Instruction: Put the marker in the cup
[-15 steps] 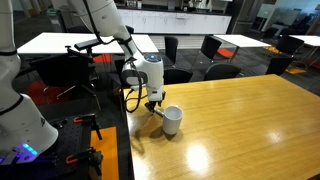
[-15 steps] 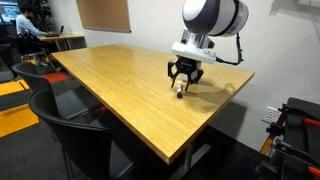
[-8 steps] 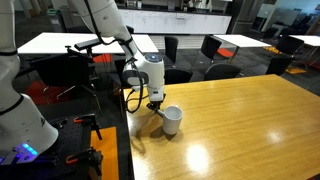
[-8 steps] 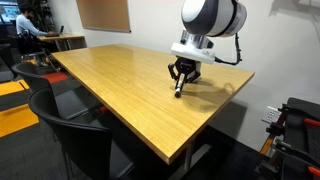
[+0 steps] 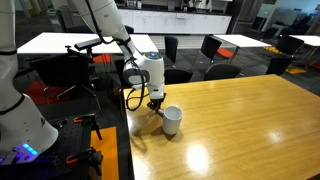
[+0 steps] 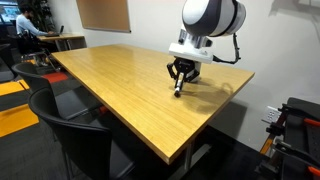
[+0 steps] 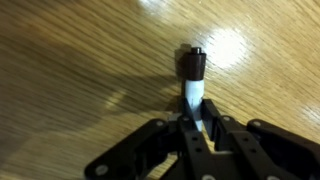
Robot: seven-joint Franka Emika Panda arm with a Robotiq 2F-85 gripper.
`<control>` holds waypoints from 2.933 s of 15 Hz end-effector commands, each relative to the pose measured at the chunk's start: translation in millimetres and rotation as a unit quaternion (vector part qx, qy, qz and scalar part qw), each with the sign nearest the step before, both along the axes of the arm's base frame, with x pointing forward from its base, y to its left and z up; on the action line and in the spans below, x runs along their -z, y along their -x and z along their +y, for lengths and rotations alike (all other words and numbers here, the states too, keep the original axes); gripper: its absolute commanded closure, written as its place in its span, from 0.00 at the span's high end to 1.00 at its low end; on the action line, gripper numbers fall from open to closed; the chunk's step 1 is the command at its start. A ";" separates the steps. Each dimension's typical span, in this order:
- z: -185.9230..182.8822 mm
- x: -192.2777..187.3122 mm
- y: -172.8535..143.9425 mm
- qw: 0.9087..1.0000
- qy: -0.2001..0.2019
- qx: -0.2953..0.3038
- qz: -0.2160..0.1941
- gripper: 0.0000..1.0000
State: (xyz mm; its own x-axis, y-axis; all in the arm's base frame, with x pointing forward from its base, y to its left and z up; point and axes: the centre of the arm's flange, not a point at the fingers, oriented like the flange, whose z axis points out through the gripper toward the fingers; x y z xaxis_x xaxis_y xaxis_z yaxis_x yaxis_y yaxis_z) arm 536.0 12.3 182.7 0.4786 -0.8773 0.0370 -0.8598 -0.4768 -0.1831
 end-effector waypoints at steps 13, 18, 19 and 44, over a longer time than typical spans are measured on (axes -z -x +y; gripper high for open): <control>80.4 -115.0 13.9 0.979 0.162 -0.019 -0.122 0.05; 84.5 -133.4 12.0 0.965 0.215 0.000 -0.152 0.05; 85.9 -136.6 12.8 0.962 0.225 0.006 -0.156 0.05; 6.6 -141.2 31.7 0.895 0.373 0.202 -0.139 0.05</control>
State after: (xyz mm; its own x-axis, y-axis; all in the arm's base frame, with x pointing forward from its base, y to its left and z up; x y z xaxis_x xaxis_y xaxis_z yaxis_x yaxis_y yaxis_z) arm 509.8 27.1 326.0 0.0572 -0.6800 0.7309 -0.9551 -0.2506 -0.1584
